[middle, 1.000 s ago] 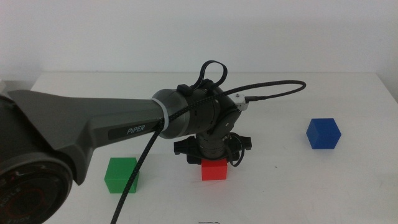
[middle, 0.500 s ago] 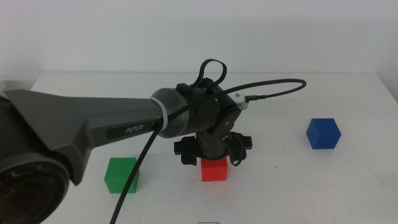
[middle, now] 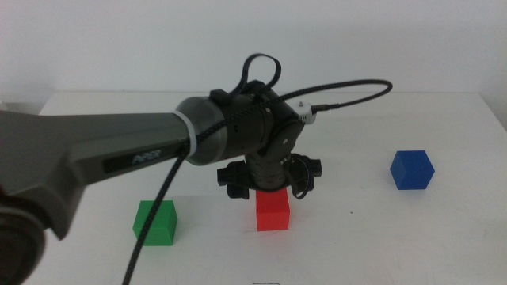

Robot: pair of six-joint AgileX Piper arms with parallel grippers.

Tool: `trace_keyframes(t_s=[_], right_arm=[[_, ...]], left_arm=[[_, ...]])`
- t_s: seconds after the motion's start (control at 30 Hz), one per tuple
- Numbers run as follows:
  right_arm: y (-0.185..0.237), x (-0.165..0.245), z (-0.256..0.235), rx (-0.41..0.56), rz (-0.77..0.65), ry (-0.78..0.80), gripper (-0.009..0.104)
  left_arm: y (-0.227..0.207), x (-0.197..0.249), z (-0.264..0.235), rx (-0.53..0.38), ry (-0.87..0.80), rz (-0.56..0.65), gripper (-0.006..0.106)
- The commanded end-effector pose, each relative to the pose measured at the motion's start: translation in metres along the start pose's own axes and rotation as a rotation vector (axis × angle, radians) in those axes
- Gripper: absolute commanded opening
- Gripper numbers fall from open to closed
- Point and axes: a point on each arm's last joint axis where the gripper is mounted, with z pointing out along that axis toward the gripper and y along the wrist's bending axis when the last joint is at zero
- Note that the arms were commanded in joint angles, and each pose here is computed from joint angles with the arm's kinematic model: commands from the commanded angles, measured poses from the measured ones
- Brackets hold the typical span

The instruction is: Stack red cubes first, then green, then blue cubes in a specific spot.

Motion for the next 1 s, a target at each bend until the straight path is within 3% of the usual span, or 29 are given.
trace_keyframes(t_s=[0.0,0.17,0.43,0.83,0.97], right_arm=[[-0.001,-0.014,-0.003,0.009,-0.014,-0.117,0.094],[-0.001,-0.014,-0.003,0.009,-0.014,-0.117,0.094],[-0.001,-0.014,-0.003,0.009,-0.014,-0.117,0.094],[-0.001,-0.014,-0.003,0.009,-0.014,-0.117,0.094],[-0.001,-0.014,-0.003,0.009,-0.014,-0.117,0.094]], left_arm=[[-0.004,-0.013,-0.042,0.082,-0.095,-0.012,0.094],[0.002,-0.016,-0.068,0.080,-0.129,0.006,0.094],[0.022,-0.017,-0.139,0.099,-0.219,0.136,0.094],[0.097,-0.005,-0.209,-0.100,-0.105,0.150,0.094],[0.123,0.003,-0.221,-0.103,-0.100,0.142,0.094]])
